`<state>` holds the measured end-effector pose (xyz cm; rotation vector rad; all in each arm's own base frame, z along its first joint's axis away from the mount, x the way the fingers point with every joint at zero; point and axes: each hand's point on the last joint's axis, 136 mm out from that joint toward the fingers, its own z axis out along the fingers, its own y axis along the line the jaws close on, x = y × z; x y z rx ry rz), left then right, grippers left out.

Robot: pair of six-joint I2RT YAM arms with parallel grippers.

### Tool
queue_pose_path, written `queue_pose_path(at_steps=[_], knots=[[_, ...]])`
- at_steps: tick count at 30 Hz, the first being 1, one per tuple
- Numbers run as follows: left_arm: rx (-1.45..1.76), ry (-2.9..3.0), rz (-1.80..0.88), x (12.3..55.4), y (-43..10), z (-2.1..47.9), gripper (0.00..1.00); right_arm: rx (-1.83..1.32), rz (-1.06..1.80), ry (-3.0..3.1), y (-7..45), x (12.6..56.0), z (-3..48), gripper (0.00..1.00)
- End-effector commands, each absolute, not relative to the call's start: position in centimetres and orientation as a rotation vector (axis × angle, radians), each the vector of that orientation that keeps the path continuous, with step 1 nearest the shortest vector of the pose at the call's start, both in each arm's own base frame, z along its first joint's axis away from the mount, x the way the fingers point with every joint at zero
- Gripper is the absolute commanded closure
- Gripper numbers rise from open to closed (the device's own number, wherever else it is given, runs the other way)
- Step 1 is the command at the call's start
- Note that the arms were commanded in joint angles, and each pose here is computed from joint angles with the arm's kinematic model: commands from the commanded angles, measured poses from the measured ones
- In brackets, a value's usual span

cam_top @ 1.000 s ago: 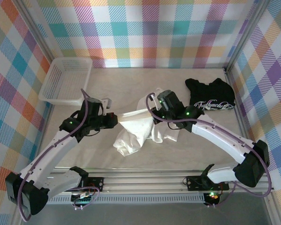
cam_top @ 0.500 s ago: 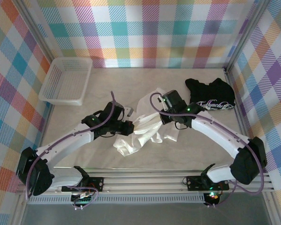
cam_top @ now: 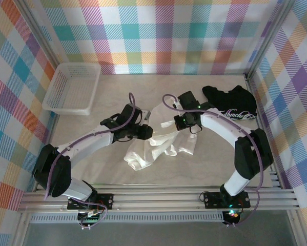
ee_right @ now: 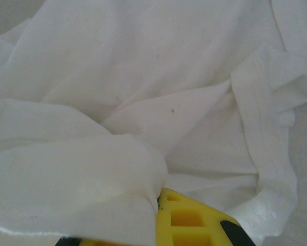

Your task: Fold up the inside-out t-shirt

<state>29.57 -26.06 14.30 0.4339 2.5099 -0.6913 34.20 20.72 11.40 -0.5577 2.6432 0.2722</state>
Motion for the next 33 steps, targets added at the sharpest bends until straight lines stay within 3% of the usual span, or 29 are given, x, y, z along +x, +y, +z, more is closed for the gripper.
queue_pose_path(at_steps=[1, 11, 17, 22, 33], knots=[[0.444, 2.371, -0.737, 30.8, -26.1, 17.6, 0.69, -0.59, 0.328, 2.612, 21.5, 35.1, 12.1, 0.98], [0.654, 2.137, -0.711, 29.1, -25.0, 18.3, 0.49, -0.608, 0.354, 2.618, 21.9, 35.2, 11.9, 0.99], [0.823, 2.016, -0.631, 27.4, -24.1, 17.1, 0.45, -0.621, 0.361, 2.614, 22.0, 35.2, 12.2, 0.99], [0.939, 2.018, -0.734, 26.3, -25.7, 15.7, 0.42, -0.62, 0.367, 2.61, 22.0, 35.3, 12.2, 0.99], [0.982, 2.074, -0.72, 27.5, -26.9, 13.9, 0.36, -0.614, 0.377, 2.604, 22.1, 35.3, 12.4, 0.98]])
